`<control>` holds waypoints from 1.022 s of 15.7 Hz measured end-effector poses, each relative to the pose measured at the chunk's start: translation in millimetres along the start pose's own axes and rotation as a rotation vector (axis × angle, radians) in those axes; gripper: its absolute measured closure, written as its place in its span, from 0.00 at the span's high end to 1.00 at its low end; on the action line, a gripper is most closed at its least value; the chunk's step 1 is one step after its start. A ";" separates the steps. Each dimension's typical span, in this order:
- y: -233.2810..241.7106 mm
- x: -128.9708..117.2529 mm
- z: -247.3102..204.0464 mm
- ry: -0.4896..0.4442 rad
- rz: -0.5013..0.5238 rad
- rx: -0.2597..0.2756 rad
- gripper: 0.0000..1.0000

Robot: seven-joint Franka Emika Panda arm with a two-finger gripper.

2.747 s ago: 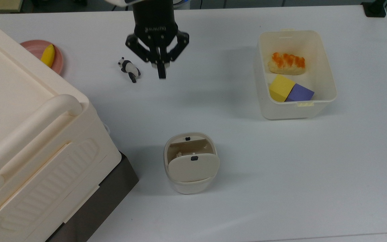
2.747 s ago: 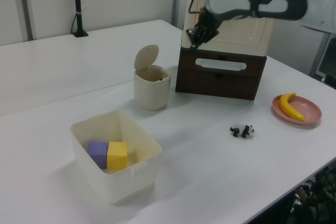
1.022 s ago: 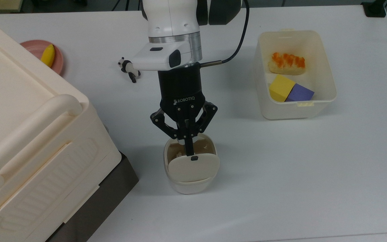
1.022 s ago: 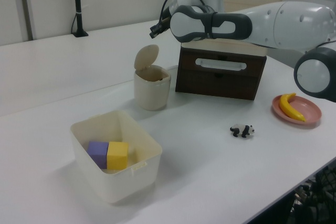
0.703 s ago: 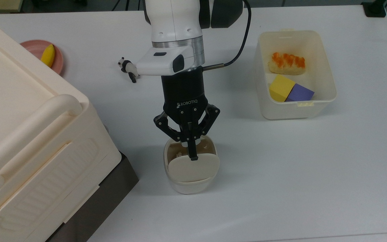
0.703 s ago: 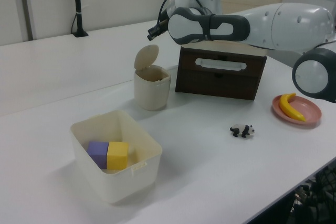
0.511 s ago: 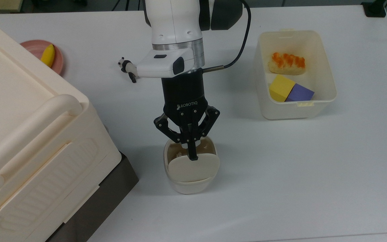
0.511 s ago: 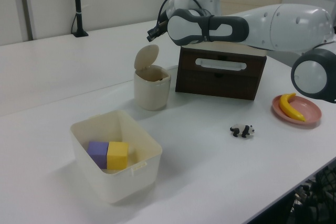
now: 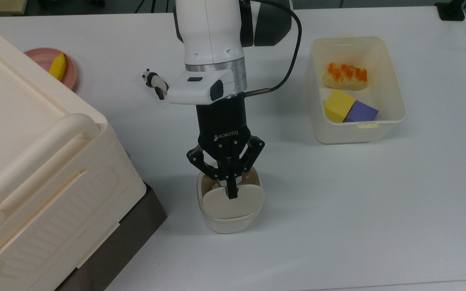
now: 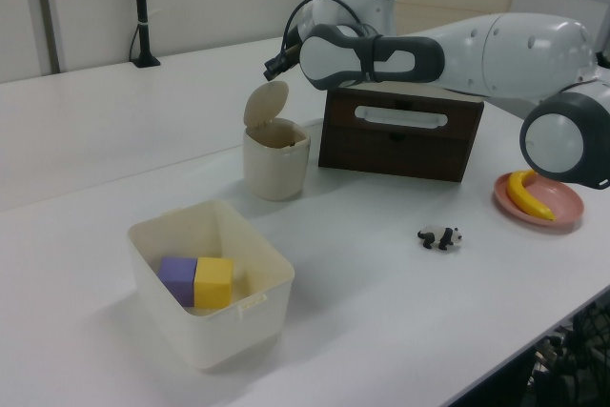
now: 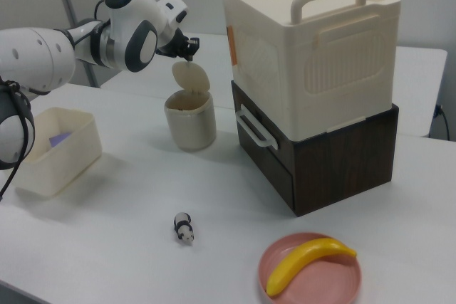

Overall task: Close the trash can
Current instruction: 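Press the lid down onto the trash can rim with the gripper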

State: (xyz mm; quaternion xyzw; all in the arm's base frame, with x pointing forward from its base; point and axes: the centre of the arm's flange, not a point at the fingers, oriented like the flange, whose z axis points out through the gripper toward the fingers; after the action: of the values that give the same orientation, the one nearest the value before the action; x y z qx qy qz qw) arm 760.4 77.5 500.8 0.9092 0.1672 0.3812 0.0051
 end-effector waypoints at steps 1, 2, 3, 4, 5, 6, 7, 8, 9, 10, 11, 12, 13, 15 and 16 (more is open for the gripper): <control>-0.7 -2.0 3.3 -0.006 -0.006 -0.001 0.01; -1.3 -3.9 6.4 -0.011 -0.009 -0.001 0.01; -1.8 -5.7 9.2 -0.015 -0.011 -0.001 0.01; -2.1 -7.0 11.3 -0.018 -0.012 0.000 0.01; -2.4 -7.8 12.5 -0.020 -0.013 0.001 0.01; -2.9 -8.6 13.5 -0.022 -0.013 0.002 0.01; -3.5 -9.4 14.2 -0.024 -0.014 0.003 0.01; -4.6 -9.3 14.3 -0.024 -0.016 0.004 0.01; -5.9 -8.5 13.7 -0.023 -0.019 0.005 0.01; -7.1 -8.1 13.0 -0.023 -0.022 0.005 0.01; -8.2 -8.5 12.3 -0.024 -0.025 0.006 0.01; -8.9 -9.8 11.6 -0.028 -0.025 0.007 0.01; -10.0 -13.6 10.9 -0.037 -0.026 0.009 0.01; -9.7 -20.6 10.4 -0.053 -0.025 0.011 0.01; -7.9 -27.9 11.5 -0.068 -0.025 0.011 0.01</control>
State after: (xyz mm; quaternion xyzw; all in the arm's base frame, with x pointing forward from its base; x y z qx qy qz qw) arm 747.8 77.7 472.3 0.9196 0.1803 0.3489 0.0104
